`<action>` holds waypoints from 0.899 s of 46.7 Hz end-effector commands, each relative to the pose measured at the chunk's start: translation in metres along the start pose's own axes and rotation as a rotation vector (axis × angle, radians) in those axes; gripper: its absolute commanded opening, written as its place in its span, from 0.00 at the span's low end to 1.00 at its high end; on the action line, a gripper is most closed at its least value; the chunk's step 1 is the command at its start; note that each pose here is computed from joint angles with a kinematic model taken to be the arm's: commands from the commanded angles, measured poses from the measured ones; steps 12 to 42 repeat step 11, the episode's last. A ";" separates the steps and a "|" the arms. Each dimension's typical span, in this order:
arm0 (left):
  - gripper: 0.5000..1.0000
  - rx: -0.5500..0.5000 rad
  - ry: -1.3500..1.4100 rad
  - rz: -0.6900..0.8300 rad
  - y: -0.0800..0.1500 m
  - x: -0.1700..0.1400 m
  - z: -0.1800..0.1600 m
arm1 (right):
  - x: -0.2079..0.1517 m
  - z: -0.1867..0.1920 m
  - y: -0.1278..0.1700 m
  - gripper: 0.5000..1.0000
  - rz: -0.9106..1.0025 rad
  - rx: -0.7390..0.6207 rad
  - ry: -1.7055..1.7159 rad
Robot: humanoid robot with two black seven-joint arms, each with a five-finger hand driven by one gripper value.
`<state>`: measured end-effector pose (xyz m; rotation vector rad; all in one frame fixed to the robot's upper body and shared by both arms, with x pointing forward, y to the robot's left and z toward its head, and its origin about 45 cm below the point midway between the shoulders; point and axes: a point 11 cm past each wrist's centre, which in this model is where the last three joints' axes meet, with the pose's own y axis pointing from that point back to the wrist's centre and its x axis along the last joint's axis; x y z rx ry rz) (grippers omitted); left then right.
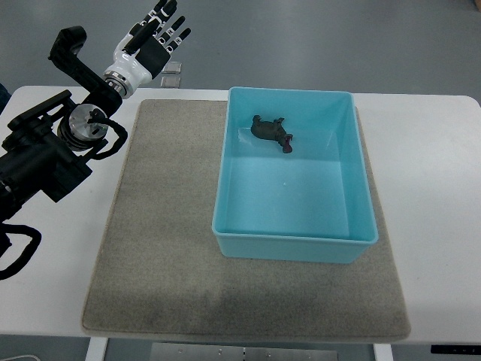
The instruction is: Place brown hippo in blue box with left hand
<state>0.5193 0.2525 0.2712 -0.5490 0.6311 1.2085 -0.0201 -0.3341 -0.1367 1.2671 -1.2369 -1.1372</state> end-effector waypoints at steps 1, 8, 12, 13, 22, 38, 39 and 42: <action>0.99 0.000 0.000 0.002 0.000 0.001 0.000 | -0.010 0.000 -0.001 0.87 -0.043 0.002 -0.004; 0.99 0.000 -0.002 0.008 0.002 0.003 0.000 | -0.031 0.002 -0.001 0.87 -0.114 -0.006 0.001; 0.99 -0.001 -0.002 0.009 0.002 0.004 0.001 | -0.032 0.003 -0.001 0.87 -0.123 -0.015 -0.001; 0.99 -0.001 -0.002 0.009 0.002 0.004 0.001 | -0.032 0.003 -0.001 0.87 -0.123 -0.015 -0.001; 0.99 -0.001 -0.002 0.009 0.002 0.004 0.001 | -0.032 0.003 -0.001 0.87 -0.123 -0.015 -0.001; 0.99 -0.001 -0.002 0.009 0.002 0.004 0.001 | -0.032 0.003 -0.001 0.87 -0.123 -0.015 -0.001; 0.99 -0.001 -0.002 0.009 0.002 0.004 0.001 | -0.032 0.003 -0.001 0.87 -0.123 -0.015 -0.001; 0.99 -0.001 -0.002 0.009 0.002 0.004 0.001 | -0.032 0.003 -0.001 0.87 -0.123 -0.015 -0.001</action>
